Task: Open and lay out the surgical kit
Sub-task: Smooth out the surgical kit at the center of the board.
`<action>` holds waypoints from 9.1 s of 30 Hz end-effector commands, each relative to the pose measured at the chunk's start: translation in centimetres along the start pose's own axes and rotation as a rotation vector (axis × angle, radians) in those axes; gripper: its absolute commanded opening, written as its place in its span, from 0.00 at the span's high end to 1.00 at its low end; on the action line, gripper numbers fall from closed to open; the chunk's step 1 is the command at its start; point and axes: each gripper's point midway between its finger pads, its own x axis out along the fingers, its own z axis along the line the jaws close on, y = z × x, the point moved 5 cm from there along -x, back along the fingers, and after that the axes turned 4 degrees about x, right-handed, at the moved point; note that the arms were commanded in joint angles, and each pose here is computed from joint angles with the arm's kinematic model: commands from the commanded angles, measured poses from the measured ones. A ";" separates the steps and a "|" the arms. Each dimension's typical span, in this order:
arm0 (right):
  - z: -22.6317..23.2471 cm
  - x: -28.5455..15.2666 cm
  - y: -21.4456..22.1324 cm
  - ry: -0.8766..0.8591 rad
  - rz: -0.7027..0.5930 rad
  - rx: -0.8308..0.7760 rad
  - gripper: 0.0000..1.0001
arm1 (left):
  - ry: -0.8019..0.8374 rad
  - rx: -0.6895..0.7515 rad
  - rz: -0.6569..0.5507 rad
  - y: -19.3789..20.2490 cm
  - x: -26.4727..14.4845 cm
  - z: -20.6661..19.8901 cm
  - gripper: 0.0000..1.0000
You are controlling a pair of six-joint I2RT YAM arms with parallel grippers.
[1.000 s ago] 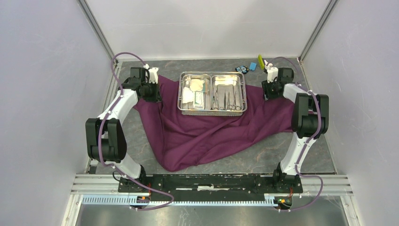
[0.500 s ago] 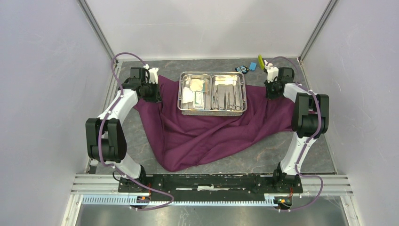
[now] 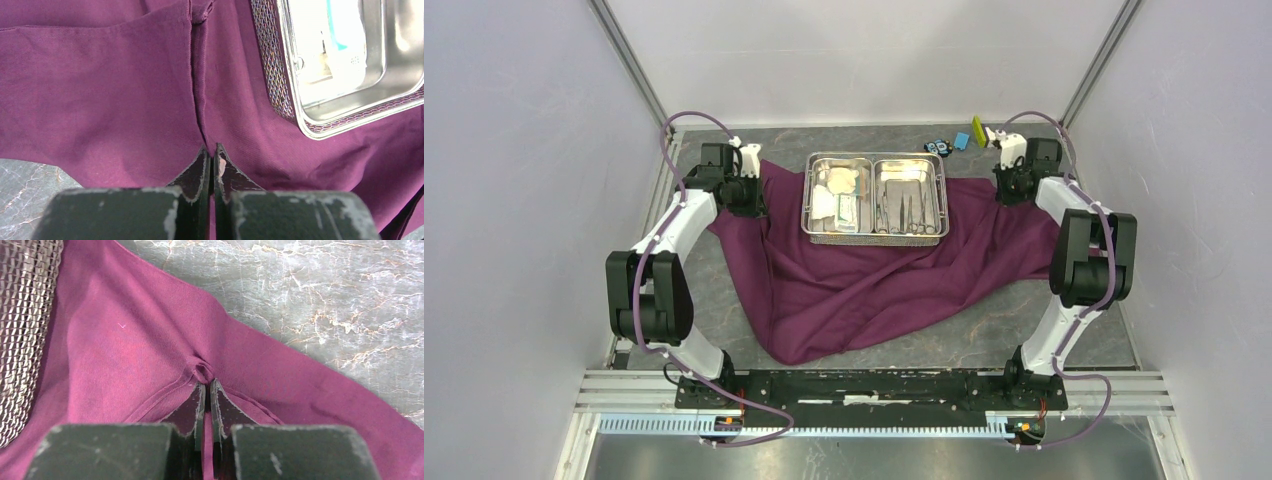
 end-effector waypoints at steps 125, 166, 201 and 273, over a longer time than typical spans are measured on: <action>-1.7 -26.1 4.8 0.541 -0.252 -0.130 1.00 | -0.483 0.084 -0.266 4.7 -20.2 3.2 0.98; 0.7 -33.7 16.3 0.653 0.286 -0.469 1.00 | -0.826 0.405 0.123 17.1 -28.3 1.7 0.98; 1.2 -31.9 11.8 0.447 0.166 -0.470 0.15 | -0.585 0.424 -0.020 10.2 -30.6 -0.8 0.08; -3.6 7.5 -1.5 0.191 0.185 -0.122 0.71 | -0.118 -0.602 0.118 -0.4 12.5 16.1 0.54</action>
